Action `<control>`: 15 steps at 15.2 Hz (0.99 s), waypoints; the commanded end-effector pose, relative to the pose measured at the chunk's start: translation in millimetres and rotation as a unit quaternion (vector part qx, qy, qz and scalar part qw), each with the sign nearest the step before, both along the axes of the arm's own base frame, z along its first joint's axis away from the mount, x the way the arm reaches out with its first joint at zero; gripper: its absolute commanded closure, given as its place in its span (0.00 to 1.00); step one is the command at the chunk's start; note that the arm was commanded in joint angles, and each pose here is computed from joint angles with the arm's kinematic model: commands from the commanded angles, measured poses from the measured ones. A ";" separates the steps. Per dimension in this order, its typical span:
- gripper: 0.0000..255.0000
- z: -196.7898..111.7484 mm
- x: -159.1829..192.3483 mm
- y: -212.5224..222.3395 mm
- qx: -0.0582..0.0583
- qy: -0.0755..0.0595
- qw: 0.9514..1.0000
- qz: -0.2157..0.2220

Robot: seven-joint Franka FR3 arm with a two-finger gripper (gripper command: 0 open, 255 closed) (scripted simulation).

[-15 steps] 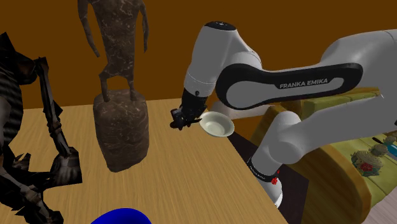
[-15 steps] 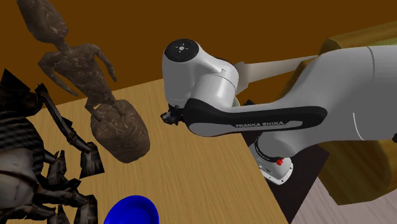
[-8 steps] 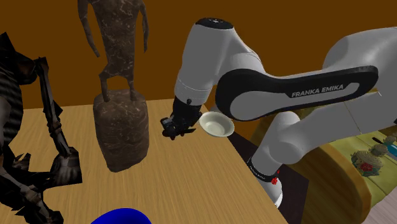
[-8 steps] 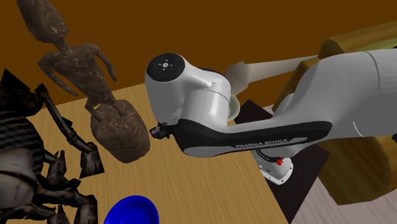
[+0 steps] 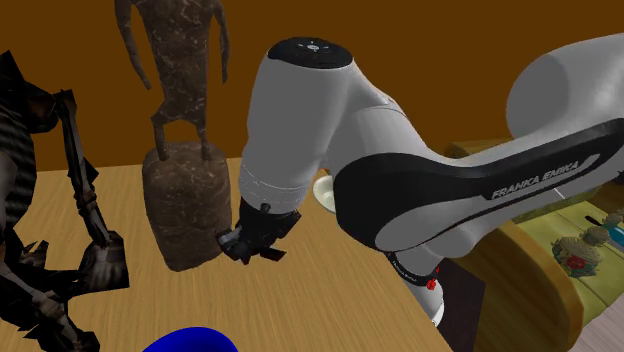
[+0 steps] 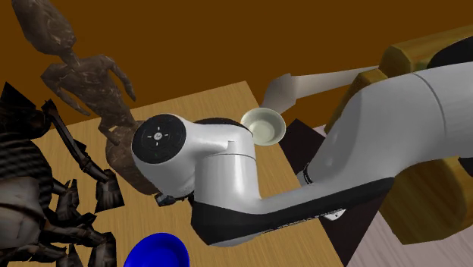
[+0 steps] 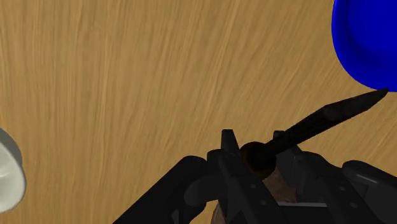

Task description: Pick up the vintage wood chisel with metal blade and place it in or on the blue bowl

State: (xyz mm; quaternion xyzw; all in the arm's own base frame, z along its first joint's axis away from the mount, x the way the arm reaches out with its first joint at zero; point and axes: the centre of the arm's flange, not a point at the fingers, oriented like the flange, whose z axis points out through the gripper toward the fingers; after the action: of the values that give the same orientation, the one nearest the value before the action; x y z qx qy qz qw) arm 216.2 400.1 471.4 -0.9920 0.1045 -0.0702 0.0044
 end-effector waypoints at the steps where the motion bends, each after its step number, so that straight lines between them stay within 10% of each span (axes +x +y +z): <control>1: 1.00 0.3 -7.7 25.2 0.001 0.000 1.000 0.000; 15: 1.00 -9.0 -65.6 176.9 0.001 0.000 1.000 0.000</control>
State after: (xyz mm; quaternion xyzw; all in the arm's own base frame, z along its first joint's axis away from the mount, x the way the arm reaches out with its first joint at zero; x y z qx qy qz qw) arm 149.7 571.9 468.5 -0.9924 0.1027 -0.0682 0.0052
